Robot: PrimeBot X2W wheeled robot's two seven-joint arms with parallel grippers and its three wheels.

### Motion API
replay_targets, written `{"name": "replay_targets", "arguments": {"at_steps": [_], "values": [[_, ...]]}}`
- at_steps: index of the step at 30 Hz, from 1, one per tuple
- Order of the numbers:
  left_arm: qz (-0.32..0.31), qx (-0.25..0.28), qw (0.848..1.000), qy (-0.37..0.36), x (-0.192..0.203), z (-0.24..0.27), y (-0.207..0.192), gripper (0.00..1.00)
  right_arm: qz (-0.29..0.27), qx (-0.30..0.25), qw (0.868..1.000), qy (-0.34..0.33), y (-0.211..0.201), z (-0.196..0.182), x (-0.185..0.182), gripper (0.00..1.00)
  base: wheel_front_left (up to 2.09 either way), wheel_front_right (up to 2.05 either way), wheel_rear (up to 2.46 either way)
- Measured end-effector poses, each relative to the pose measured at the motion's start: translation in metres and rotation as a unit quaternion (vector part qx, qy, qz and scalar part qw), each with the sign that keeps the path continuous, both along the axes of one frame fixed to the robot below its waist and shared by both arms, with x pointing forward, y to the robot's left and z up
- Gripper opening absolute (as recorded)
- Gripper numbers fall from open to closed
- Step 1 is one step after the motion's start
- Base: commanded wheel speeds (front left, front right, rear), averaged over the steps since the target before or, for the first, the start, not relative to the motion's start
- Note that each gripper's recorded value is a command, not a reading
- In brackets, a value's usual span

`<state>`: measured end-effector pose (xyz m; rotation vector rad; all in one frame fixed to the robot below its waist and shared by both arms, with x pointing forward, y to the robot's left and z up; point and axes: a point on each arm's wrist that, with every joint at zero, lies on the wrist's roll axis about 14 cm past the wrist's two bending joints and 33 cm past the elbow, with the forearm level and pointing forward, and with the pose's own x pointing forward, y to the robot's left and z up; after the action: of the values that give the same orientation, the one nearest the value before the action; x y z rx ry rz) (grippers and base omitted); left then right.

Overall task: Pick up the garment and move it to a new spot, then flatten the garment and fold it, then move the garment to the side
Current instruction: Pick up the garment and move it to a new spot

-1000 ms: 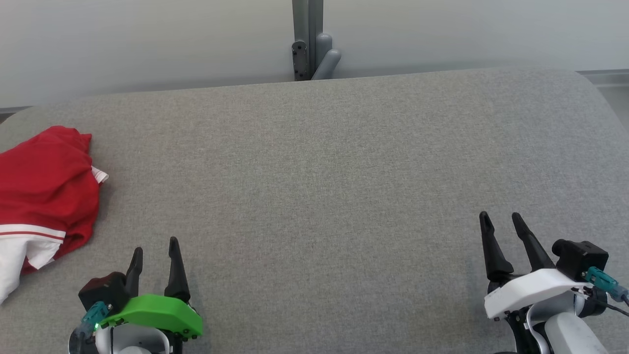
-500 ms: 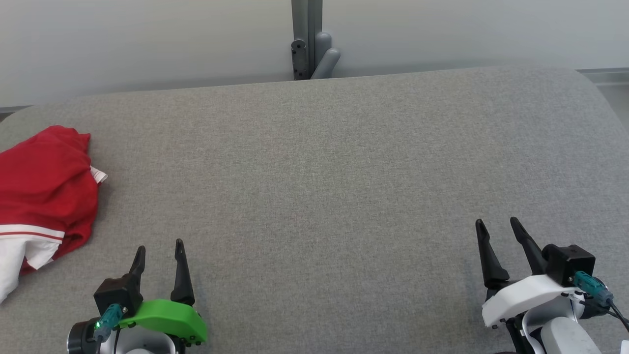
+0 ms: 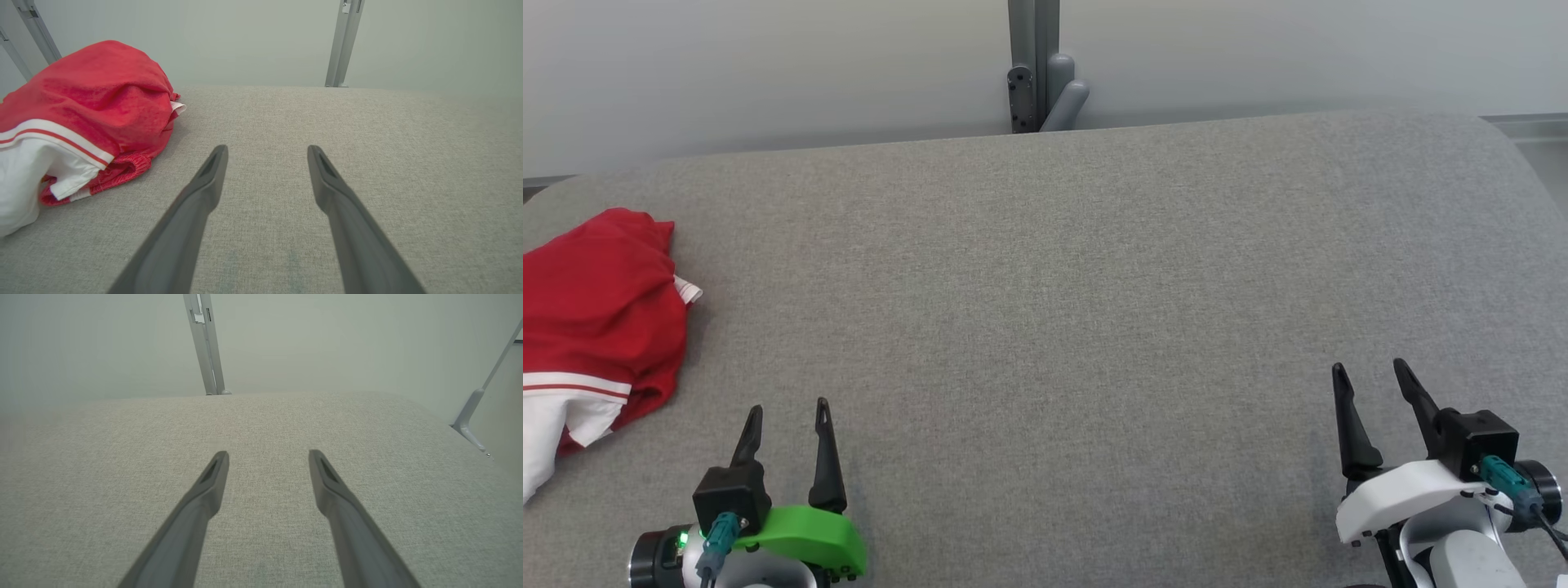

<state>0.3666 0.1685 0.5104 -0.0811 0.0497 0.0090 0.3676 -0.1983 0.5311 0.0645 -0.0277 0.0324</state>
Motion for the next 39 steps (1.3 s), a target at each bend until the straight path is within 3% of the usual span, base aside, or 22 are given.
{"name": "replay_targets", "arguments": {"at_steps": [9,16,29,39], "values": [[-0.004,0.034,0.999,-0.004,-0.002,-0.001,0.001,1.0,0.002,-0.035,0.999,0.009,0.002,-0.006,-0.001,1.0,0.0,0.0,0.0],[0.023,0.049,0.999,-0.003,-0.012,-0.003,0.019,1.0,0.039,-0.056,0.998,0.005,0.027,-0.005,0.01,1.0,0.0,0.0,0.0],[0.166,0.023,0.985,0.028,-0.075,-0.02,0.103,1.0,0.177,-0.035,0.984,-0.004,0.128,-0.004,0.038,1.0,0.0,0.0,0.0],[0.289,-0.003,0.956,0.05,-0.152,-0.033,0.157,1.0,0.295,-0.03,0.955,0.0,0.215,-0.01,0.038,1.0,0.0,0.0,0.0]]}}
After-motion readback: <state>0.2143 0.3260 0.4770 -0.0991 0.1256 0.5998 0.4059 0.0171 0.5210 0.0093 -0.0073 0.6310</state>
